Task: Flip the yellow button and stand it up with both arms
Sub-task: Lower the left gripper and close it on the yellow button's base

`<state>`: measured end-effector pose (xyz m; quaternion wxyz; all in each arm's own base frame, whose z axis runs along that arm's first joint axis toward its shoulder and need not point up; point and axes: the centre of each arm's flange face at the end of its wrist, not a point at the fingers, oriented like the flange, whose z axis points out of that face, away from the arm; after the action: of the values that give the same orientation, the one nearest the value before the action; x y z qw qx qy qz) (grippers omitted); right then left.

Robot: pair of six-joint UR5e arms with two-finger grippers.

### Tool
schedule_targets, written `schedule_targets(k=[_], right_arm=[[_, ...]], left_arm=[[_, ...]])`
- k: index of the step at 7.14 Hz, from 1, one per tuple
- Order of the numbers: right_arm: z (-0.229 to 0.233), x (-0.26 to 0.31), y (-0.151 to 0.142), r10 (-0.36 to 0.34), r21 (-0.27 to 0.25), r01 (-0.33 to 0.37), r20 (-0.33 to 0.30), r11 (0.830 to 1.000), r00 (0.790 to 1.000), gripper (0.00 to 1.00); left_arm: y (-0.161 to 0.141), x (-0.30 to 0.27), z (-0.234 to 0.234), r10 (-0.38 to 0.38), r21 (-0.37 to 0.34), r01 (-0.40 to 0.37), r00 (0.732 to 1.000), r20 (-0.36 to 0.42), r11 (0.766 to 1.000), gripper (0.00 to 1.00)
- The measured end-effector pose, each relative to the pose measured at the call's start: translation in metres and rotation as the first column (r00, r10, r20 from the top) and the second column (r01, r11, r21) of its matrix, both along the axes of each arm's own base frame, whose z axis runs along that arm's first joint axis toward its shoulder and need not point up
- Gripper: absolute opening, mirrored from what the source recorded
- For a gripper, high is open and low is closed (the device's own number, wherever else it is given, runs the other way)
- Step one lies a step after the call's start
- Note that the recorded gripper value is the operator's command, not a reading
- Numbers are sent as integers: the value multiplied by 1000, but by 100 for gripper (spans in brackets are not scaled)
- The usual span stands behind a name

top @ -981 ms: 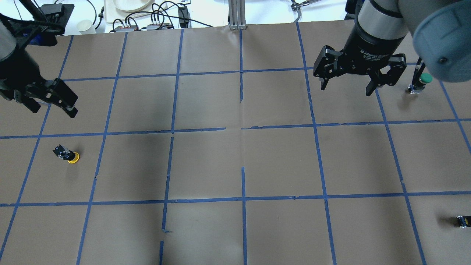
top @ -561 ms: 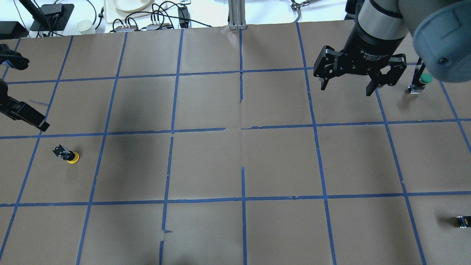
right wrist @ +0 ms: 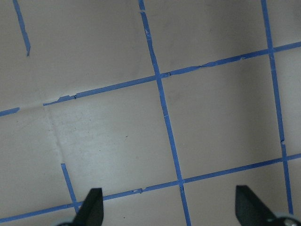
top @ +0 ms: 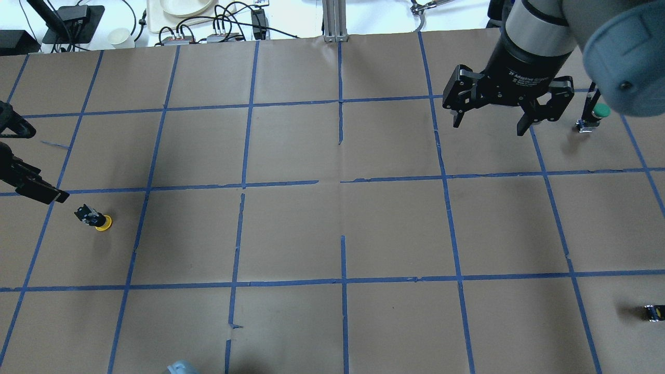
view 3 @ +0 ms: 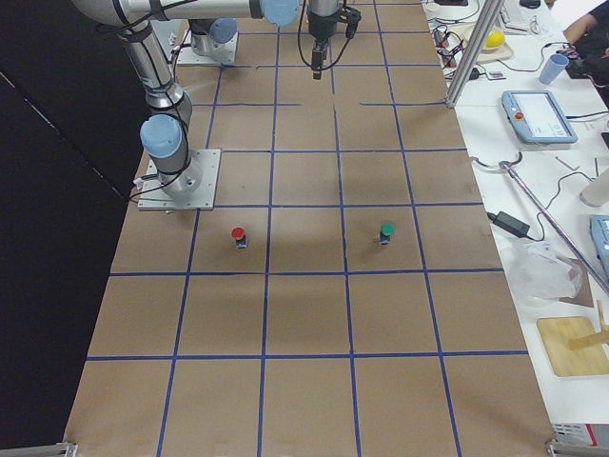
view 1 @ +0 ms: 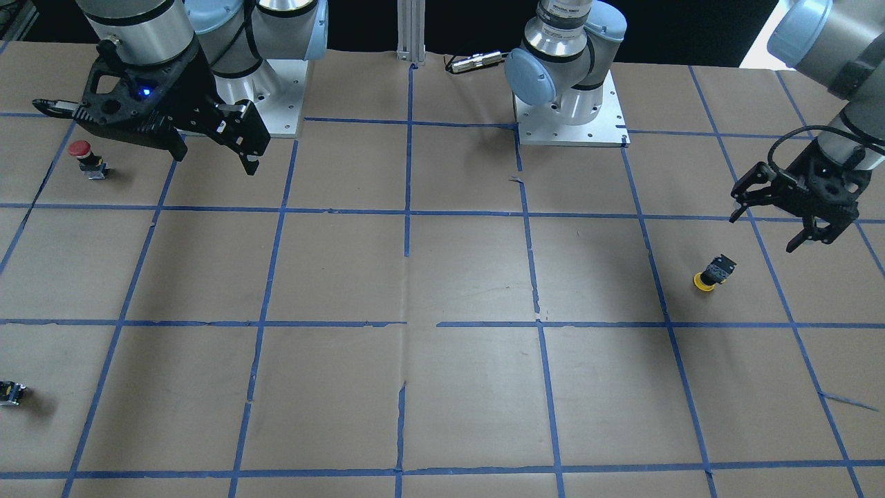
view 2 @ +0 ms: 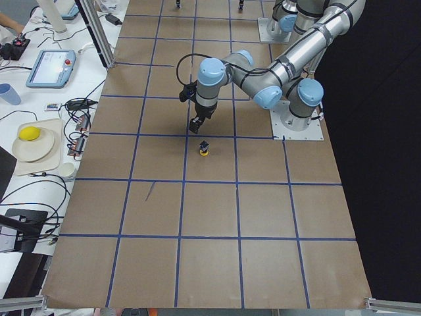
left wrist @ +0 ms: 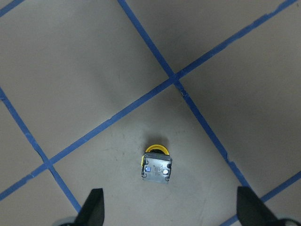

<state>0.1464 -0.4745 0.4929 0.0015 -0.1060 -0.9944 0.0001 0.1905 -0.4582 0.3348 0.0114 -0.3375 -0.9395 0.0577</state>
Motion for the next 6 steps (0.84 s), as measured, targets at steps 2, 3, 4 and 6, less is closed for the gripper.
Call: schedule_targets(k=[2,3,4,6], right_arm=[[0,0,0,-1,1,1,0,1000,1000,100],[-1,0,0,0,2,0,0,1000,1000,100],[-1,1,0,0,2,0,0,1000,1000,100],[-1,1,0,0,2,0,0,1000,1000,100]], left_arm=[[2,4,-37,-102,57,101,995,15,993,99],[-1,10,-54,-116,89,113,993,30,990,99],[-4,17,-68,-122,118,114,991,63,986,97],[-7,17,-85,-137,149,123,987,88,981,97]])
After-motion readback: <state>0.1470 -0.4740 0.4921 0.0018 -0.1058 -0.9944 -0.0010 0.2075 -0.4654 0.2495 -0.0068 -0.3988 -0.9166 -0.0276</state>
